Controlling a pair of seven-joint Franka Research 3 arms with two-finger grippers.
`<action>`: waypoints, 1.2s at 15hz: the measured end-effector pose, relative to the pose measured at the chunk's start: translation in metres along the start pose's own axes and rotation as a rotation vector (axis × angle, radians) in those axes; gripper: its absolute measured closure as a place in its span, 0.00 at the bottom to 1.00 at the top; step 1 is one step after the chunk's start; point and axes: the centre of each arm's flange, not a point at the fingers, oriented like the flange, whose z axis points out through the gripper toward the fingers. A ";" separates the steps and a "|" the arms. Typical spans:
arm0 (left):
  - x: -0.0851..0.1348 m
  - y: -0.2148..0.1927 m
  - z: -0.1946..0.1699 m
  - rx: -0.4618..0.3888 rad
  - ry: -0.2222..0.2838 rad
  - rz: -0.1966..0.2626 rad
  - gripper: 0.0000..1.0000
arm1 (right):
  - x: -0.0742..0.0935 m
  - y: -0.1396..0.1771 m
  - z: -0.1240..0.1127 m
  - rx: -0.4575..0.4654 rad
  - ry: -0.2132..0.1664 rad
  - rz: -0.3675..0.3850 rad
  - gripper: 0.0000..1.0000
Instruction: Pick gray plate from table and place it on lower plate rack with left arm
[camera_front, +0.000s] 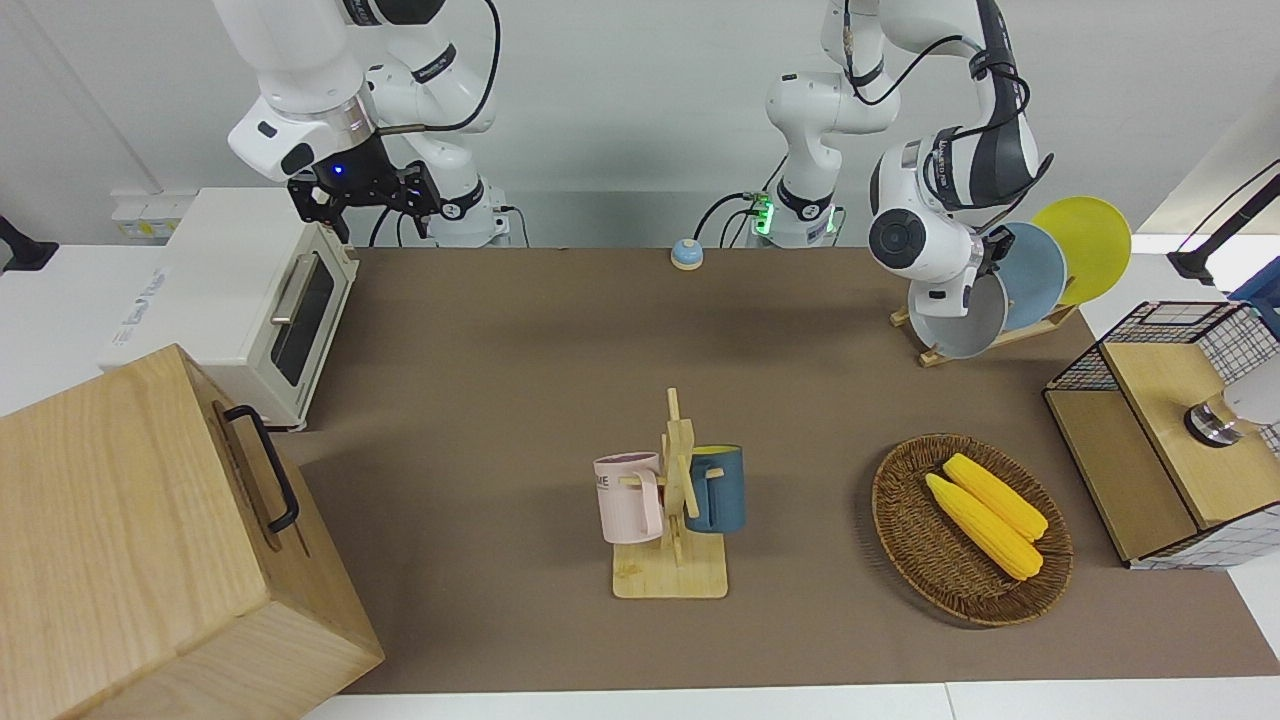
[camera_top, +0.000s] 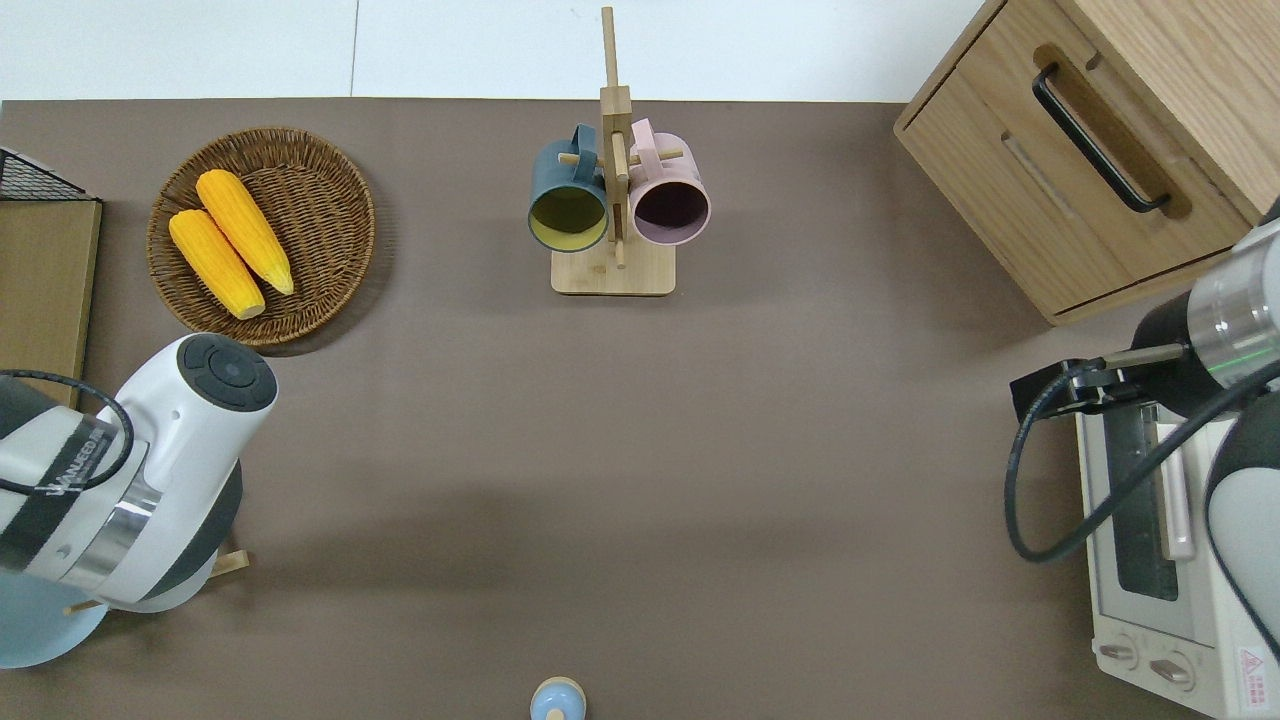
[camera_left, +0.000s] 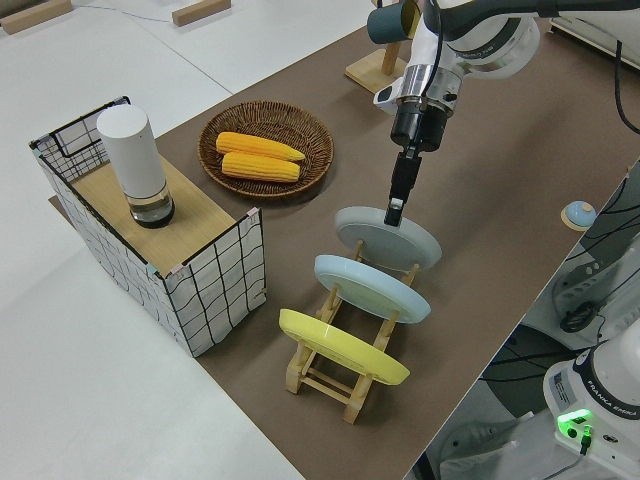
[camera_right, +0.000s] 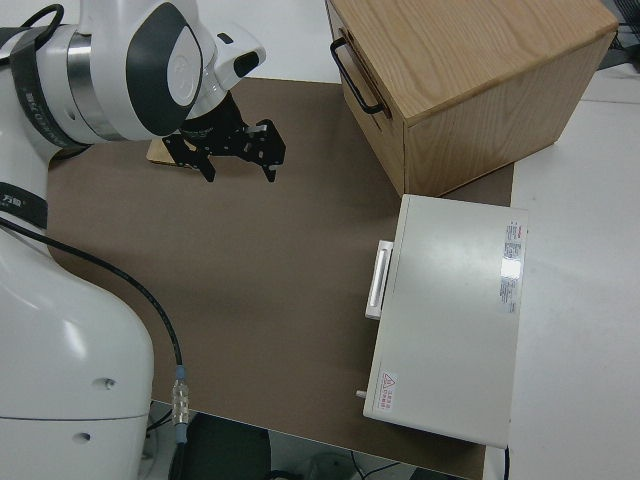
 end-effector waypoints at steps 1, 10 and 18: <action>0.000 0.000 0.000 0.000 0.000 0.000 0.97 | 0.000 0.000 0.000 0.000 0.000 0.000 0.01; 0.000 0.000 0.000 0.000 0.000 0.004 0.17 | 0.000 0.000 0.000 0.000 0.000 0.000 0.01; 0.011 -0.039 -0.055 -0.223 0.012 0.108 0.00 | 0.000 0.000 0.000 0.000 0.000 0.000 0.01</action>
